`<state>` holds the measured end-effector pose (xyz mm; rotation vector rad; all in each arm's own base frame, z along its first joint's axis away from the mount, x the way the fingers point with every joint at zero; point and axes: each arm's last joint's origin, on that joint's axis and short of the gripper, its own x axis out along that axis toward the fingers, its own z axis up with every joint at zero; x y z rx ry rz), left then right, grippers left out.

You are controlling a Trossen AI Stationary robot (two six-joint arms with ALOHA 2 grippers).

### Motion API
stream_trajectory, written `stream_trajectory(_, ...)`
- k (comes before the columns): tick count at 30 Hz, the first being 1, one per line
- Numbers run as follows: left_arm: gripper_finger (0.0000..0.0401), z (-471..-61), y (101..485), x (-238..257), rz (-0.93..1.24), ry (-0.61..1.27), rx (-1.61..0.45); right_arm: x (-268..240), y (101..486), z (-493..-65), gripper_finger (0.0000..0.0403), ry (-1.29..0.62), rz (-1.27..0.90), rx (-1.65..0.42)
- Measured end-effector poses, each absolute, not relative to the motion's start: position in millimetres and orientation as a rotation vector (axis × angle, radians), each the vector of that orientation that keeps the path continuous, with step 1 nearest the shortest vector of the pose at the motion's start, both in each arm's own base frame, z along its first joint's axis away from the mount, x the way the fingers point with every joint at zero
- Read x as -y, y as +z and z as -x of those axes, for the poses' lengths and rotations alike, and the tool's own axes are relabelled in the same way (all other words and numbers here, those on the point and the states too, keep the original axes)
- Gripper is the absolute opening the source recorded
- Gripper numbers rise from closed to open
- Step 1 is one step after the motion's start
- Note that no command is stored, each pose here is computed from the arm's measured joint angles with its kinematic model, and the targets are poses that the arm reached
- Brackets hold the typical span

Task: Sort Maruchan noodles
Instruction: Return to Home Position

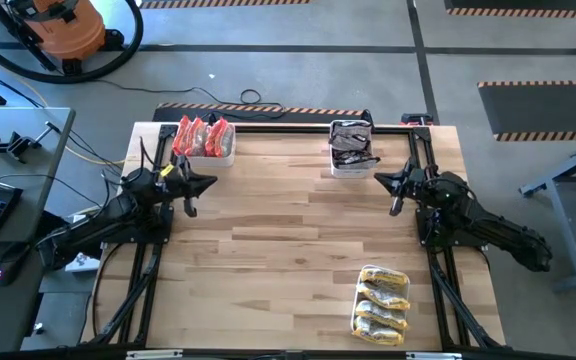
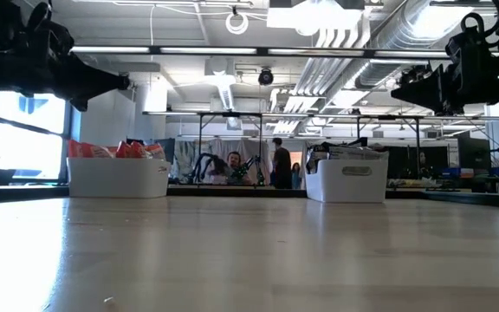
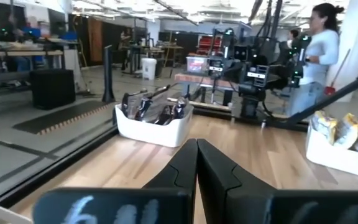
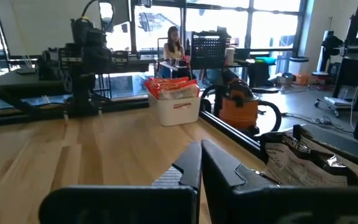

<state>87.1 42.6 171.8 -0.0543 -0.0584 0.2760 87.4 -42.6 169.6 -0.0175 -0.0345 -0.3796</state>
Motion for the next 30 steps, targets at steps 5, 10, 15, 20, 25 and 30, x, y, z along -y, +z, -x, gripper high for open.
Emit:
stream_trajectory(5, 0.0003, -87.0, 171.6, -43.2, 0.080, 0.293, 0.060, 42.6, 169.5, -87.4, 0.0000, -0.380, 0.018, 0.034)
stream_trajectory(10, 0.0003, -87.0, 171.5, -43.2, 0.031, 0.294, 0.052, 42.6, 169.5, -87.4, 0.0000, -0.379, 0.018, 0.034)
stream_trajectory(15, 0.0003, -87.1, 171.4, -43.2, 0.031, 0.294, 0.052, 42.6, 169.4, -87.5, 0.0000, -0.378, 0.016, 0.034)
stream_trajectory(20, 0.0003, -87.1, 171.5, -43.2, 0.031, 0.294, 0.051, 42.6, 169.2, -87.5, 0.0000, -0.378, 0.018, 0.033)
stream_trajectory(25, 0.0003, -87.1, 171.5, -43.2, 0.031, 0.294, 0.052, 42.5, 169.2, -87.5, 0.0000, -0.378, 0.018, 0.033)
stream_trajectory(30, 0.0003, -87.1, 171.4, -43.2, 0.031, 0.294, 0.051, 42.5, 169.2, -87.5, 0.0000, -0.377, 0.018, 0.033)
